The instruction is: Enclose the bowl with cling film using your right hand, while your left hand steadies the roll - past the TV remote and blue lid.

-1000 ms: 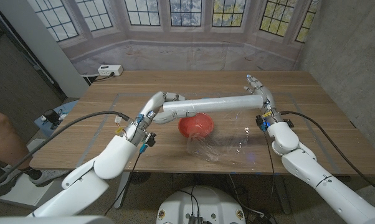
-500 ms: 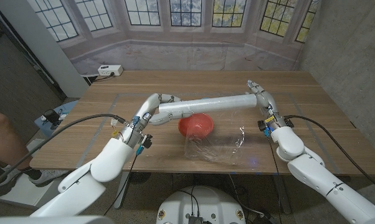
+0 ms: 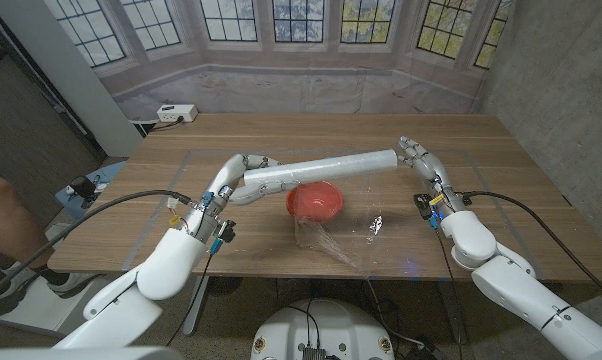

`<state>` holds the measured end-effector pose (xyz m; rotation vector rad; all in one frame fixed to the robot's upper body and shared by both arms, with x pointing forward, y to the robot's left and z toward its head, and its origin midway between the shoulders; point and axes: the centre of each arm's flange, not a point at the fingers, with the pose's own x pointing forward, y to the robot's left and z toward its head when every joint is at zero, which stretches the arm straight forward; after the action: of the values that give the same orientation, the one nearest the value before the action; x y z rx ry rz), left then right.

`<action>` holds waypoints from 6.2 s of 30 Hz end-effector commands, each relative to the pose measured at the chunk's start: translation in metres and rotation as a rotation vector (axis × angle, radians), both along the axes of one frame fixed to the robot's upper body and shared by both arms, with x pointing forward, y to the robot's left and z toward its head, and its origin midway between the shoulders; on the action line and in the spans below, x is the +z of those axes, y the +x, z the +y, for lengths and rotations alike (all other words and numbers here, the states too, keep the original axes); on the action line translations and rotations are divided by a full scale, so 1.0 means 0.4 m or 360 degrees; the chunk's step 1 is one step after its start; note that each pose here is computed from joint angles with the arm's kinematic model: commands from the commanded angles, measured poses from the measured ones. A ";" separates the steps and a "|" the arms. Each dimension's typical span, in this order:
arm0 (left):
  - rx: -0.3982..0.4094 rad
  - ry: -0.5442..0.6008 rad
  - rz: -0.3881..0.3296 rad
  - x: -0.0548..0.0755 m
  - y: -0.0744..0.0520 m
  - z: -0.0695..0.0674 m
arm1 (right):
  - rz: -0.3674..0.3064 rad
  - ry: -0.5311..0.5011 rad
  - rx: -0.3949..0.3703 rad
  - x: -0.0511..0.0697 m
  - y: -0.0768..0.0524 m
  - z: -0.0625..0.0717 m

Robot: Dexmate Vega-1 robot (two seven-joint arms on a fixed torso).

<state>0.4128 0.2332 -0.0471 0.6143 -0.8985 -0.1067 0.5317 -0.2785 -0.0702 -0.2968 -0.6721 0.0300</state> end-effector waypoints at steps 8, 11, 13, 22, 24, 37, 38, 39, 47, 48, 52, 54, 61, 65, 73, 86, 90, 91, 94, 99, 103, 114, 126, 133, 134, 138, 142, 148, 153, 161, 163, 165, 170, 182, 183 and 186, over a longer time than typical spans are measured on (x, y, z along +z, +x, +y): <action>0.0055 -0.0014 0.0003 0.015 0.031 0.029 | 0.0035 -0.0066 -0.0046 -0.013 -0.029 0.004; 0.0064 -0.0017 -0.0002 0.021 0.038 0.028 | 0.0039 -0.0081 -0.0046 -0.010 -0.031 0.004; 0.0070 -0.0016 -0.0001 0.024 0.042 0.026 | 0.0044 -0.0087 -0.0046 -0.008 -0.029 0.002; 0.0079 -0.0018 0.0000 0.031 0.051 0.009 | 0.0045 -0.0101 -0.0022 0.005 -0.003 -0.005; 0.0088 -0.0022 -0.0001 0.030 0.052 0.006 | 0.0045 -0.0106 -0.0014 0.008 0.004 -0.005; 0.0174 -0.0046 0.0005 0.025 0.056 -0.005 | 0.0053 -0.0143 0.0070 0.029 0.056 0.013; 0.0182 -0.0046 0.0005 0.025 0.056 -0.005 | 0.0051 -0.0148 0.0075 0.030 0.057 0.015; 0.0190 -0.0047 0.0007 0.024 0.056 -0.005 | 0.0049 -0.0152 0.0080 0.032 0.059 0.018; 0.0269 -0.0054 0.0048 0.007 0.054 0.017 | 0.0033 -0.0182 0.0086 0.042 0.048 0.024; 0.0270 -0.0054 0.0048 0.007 0.054 0.017 | 0.0034 -0.0182 0.0085 0.042 0.048 0.024; 0.0306 -0.0061 0.0062 -0.002 0.054 0.034 | 0.0036 -0.0190 0.0088 0.041 0.040 0.027; 0.0328 -0.0060 0.0064 -0.004 0.055 0.043 | 0.0041 -0.0191 0.0090 0.040 0.038 0.030; 0.0388 -0.0051 0.0047 -0.004 0.063 0.073 | 0.0046 -0.0206 0.0100 0.040 0.030 0.039; 0.0414 -0.0049 0.0035 0.002 0.071 0.084 | 0.0049 -0.0199 0.0102 0.041 0.022 0.043; 0.0413 -0.0034 0.0042 0.021 0.096 0.094 | 0.0090 -0.0175 0.0110 0.032 0.003 0.046; 0.0375 -0.0018 0.0049 0.046 0.152 0.080 | 0.0129 -0.0128 0.0153 0.004 -0.029 0.070; 0.0368 0.0001 0.0050 0.050 0.162 0.070 | 0.0126 -0.0122 0.0161 -0.008 -0.045 0.074; 0.0371 0.0004 0.0046 0.050 0.162 0.066 | 0.0123 -0.0114 0.0162 -0.010 -0.049 0.075; 0.0368 0.0007 0.0042 0.054 0.163 0.059 | 0.0099 -0.0114 0.0161 -0.013 -0.061 0.078; 0.0369 0.0020 0.0054 0.055 0.166 0.050 | 0.0066 -0.0170 0.0118 -0.017 -0.093 0.088; 0.0374 0.0026 0.0063 0.056 0.168 0.048 | 0.0054 -0.0284 0.0057 -0.017 -0.128 0.101; 0.0420 0.0027 0.0112 0.044 0.176 0.076 | 0.0046 -0.0679 -0.0174 -0.033 -0.217 0.133; 0.0435 0.0016 0.0138 0.037 0.178 0.092 | 0.0028 -0.0991 -0.0314 -0.052 -0.273 0.168; 0.0436 0.0016 0.0139 0.038 0.178 0.095 | -0.0018 -0.1147 -0.0405 -0.067 -0.290 0.181; 0.0435 0.0017 0.0139 0.038 0.178 0.095 | -0.0017 -0.1157 -0.0402 -0.068 -0.291 0.182; 0.0431 0.0023 0.0131 0.039 0.178 0.098 | -0.0028 -0.1219 -0.0407 -0.077 -0.294 0.187; 0.0445 0.0033 0.0127 0.040 0.179 0.101 | -0.0025 -0.1243 -0.0423 -0.087 -0.298 0.189; 0.0449 0.0054 0.0128 0.040 0.182 0.105 | -0.0008 -0.1245 -0.0450 -0.103 -0.303 0.181; 0.0446 0.0068 0.0110 0.045 0.184 0.106 | 0.0000 -0.1262 -0.0462 -0.116 -0.310 0.174; 0.0445 0.0089 0.0092 0.050 0.191 0.110 | 0.0003 -0.1294 -0.0475 -0.141 -0.321 0.174; 0.0446 0.0099 0.0082 0.053 0.192 0.112 | 0.0009 -0.1295 -0.0485 -0.146 -0.324 0.175; 0.0446 0.0106 0.0069 0.056 0.194 0.115 | 0.0012 -0.1305 -0.0487 -0.150 -0.326 0.174; 0.0450 0.0126 0.0058 0.060 0.205 0.126 | 0.0006 -0.1314 -0.0494 -0.157 -0.329 0.172; 0.0473 0.0174 0.0068 0.076 0.230 0.154 | 0.0013 -0.1317 -0.0469 -0.159 -0.323 0.176; 0.0473 0.0178 0.0069 0.078 0.232 0.158 | 0.0003 -0.1327 -0.0460 -0.158 -0.323 0.177; 0.0480 0.0190 0.0067 0.081 0.238 0.166 | 0.0007 -0.1324 -0.0455 -0.158 -0.320 0.179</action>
<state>0.4999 0.2886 -0.0204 0.8202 -0.7587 0.0977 0.4014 -0.2093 -0.1316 -1.1891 -0.5809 0.0164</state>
